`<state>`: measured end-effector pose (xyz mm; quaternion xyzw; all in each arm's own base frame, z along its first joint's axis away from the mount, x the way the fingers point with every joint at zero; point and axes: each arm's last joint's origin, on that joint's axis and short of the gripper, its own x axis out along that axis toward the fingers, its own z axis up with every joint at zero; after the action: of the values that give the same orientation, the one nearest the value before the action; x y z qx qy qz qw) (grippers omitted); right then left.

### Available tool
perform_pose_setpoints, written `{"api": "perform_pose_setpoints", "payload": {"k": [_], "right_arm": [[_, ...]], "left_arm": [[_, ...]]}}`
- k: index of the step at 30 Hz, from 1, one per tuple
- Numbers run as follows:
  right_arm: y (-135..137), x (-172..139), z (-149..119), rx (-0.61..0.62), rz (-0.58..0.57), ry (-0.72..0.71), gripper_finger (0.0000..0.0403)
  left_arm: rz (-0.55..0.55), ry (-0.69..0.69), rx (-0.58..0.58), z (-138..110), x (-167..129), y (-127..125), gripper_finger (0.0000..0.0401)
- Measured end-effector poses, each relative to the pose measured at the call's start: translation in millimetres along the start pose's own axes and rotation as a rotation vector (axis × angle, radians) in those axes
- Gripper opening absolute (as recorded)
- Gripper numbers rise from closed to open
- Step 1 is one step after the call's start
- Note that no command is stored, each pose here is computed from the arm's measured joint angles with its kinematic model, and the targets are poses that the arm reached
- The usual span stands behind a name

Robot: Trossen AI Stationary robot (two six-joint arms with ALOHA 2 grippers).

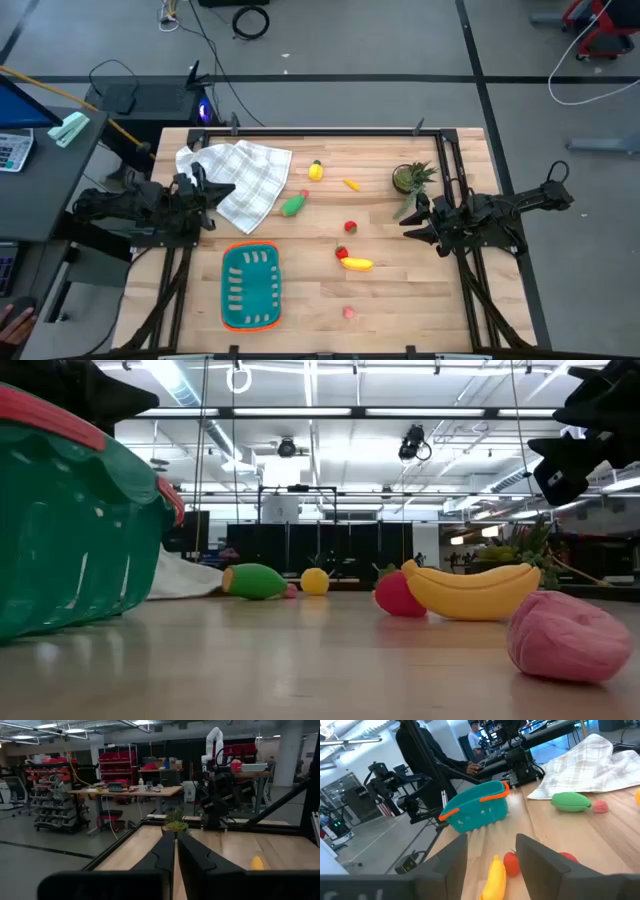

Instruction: Pick and placing Produce into tupperware

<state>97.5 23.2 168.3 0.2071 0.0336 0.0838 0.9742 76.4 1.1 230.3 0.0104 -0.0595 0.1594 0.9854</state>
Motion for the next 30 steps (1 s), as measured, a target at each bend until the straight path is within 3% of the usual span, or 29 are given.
{"api": "perform_pose_setpoints", "payload": {"k": [30], "right_arm": [[0.0, 0.0, 0.0, 0.000, 0.000, 0.000, 0.0176]], "left_arm": [[0.000, 0.000, 0.000, 0.0, 0.0, 0.0, 0.0035]]}}
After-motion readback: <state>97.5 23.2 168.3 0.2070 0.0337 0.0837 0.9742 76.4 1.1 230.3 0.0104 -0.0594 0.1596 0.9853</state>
